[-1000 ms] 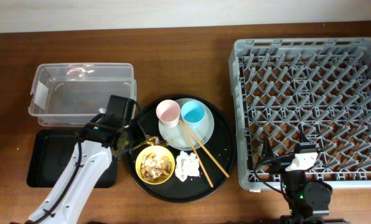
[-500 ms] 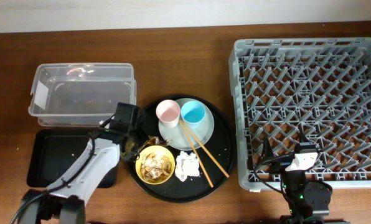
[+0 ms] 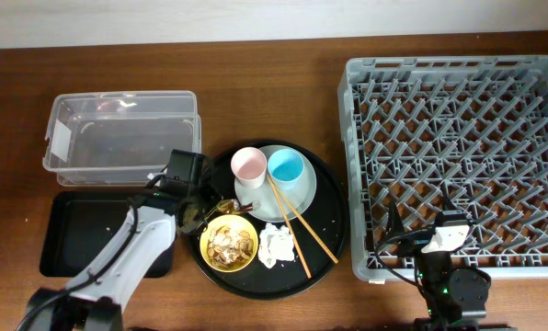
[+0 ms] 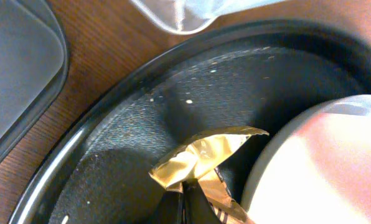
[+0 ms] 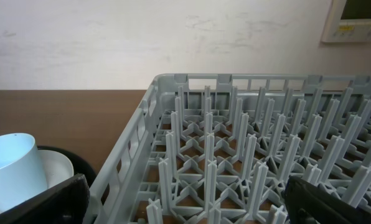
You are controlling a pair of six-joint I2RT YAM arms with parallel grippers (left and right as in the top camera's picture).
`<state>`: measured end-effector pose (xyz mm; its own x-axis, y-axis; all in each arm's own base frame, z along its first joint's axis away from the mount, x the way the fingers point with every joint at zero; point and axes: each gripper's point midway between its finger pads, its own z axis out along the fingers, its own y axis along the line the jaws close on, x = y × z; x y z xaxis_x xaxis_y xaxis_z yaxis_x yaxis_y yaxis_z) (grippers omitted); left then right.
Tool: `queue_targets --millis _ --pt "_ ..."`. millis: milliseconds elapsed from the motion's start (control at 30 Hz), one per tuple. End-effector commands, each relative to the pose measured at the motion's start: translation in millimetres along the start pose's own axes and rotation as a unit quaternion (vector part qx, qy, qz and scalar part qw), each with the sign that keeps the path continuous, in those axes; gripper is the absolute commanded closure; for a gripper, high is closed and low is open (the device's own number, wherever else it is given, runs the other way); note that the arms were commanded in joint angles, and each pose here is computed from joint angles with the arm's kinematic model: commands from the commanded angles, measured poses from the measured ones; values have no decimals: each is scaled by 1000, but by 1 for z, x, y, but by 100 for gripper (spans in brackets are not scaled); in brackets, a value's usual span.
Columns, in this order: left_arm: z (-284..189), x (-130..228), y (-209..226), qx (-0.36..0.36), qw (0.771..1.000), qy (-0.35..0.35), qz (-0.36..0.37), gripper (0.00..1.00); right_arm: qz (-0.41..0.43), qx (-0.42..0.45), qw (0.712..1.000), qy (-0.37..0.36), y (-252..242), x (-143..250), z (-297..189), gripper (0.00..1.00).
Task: Sort waste into correct bins and load items into the dishwasher rack
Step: 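Carry the gold wrapper with the left gripper into the clear bin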
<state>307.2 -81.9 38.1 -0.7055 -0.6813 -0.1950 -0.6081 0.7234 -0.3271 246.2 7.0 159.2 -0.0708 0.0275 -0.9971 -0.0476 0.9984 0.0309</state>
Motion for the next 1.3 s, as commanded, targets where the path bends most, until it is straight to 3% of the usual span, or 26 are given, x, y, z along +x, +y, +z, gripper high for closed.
queue_targets --millis 0,67,167,233,433,533,667,867,933,967,1000,1133,1200,1267 --pt "-22 -3 -10 33 999 -16 11 99 3 4 1000 1 -2 2 0 2" --pt "-41 -1 -28 82 996 -13 40 99 3 4 1000 1 -2 2 0 2" --pt "-110 -37 -57 161 980 -106 58 99 3 4 1000 1 -2 2 0 2" --pt "-127 -77 -36 136 974 -181 13 99 3 4 1000 1 -2 2 0 2" --pt "-119 -190 22 91 950 -295 -45 99 3 4 1000 1 -2 2 0 2" --pt "-101 -224 8 121 958 -259 -22 99 3 4 1000 1 -2 2 0 2" --pt "-89 -260 -3 58 976 -210 -4 99 3 4 1000 1 -2 2 0 2" --pt "-35 -263 32 -30 982 -184 -22 99 3 4 1000 1 -2 2 0 2" --pt "-31 -262 36 -39 982 -181 -24 81 3 4 1000 1 -2 2 0 2" --pt "-32 -265 41 -53 980 -190 -25 58 3 4 1000 1 -2 2 0 2" --pt "-33 -265 42 -57 980 -190 -13 27 3 4 1000 1 -2 2 0 2" --pt "-33 -264 40 -55 980 -189 -10 13 3 4 1000 1 -2 2 0 2" --pt "-43 -264 38 -53 980 -193 -10 13 3 4 1000 1 -2 2 0 2" --pt "-100 -248 20 -23 980 -197 1 9 3 4 1000 1 -2 2 0 2"
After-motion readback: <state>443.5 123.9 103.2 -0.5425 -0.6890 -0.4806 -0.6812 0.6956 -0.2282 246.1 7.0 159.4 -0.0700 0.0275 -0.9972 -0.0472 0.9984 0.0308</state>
